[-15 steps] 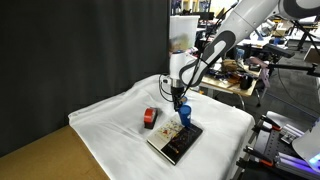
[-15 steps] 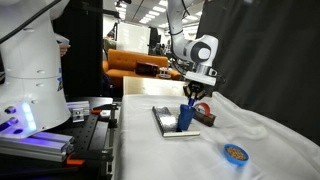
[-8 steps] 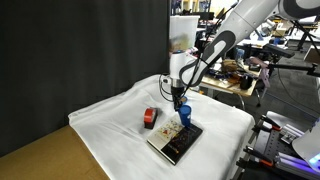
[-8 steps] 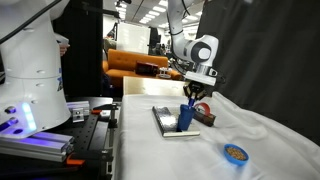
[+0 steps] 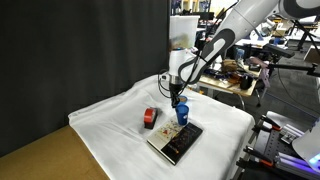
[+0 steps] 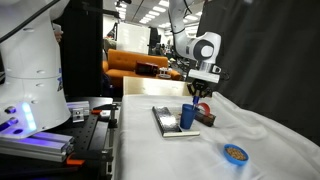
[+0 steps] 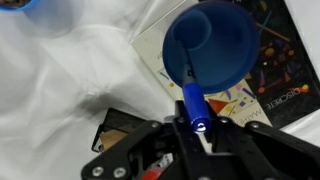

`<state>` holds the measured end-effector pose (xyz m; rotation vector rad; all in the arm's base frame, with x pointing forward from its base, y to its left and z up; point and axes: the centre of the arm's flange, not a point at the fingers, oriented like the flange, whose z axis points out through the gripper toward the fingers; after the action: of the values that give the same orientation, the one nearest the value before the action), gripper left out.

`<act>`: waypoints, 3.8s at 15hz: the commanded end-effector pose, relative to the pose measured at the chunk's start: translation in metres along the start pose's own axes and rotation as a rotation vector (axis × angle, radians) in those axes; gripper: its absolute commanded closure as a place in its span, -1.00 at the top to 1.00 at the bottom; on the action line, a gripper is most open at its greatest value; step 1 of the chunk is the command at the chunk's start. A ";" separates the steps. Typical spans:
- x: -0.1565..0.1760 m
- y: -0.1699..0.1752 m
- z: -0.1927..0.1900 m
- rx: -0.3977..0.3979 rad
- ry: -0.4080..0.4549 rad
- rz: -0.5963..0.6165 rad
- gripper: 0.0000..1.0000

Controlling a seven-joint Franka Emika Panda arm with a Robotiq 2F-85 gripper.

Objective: Remove the marker from the blue cup.

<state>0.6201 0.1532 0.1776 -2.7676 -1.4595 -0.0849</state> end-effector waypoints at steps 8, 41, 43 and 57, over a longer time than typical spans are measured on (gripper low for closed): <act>0.023 0.013 -0.056 -0.109 0.116 -0.033 -0.91; 0.040 0.030 -0.150 -0.188 0.188 -0.136 -0.91; 0.044 0.024 -0.155 -0.196 0.227 -0.172 -0.91; 0.055 -0.046 -0.150 0.009 0.349 -0.234 -0.91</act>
<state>0.6270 0.2273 0.3257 -2.4270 -1.6852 -0.5743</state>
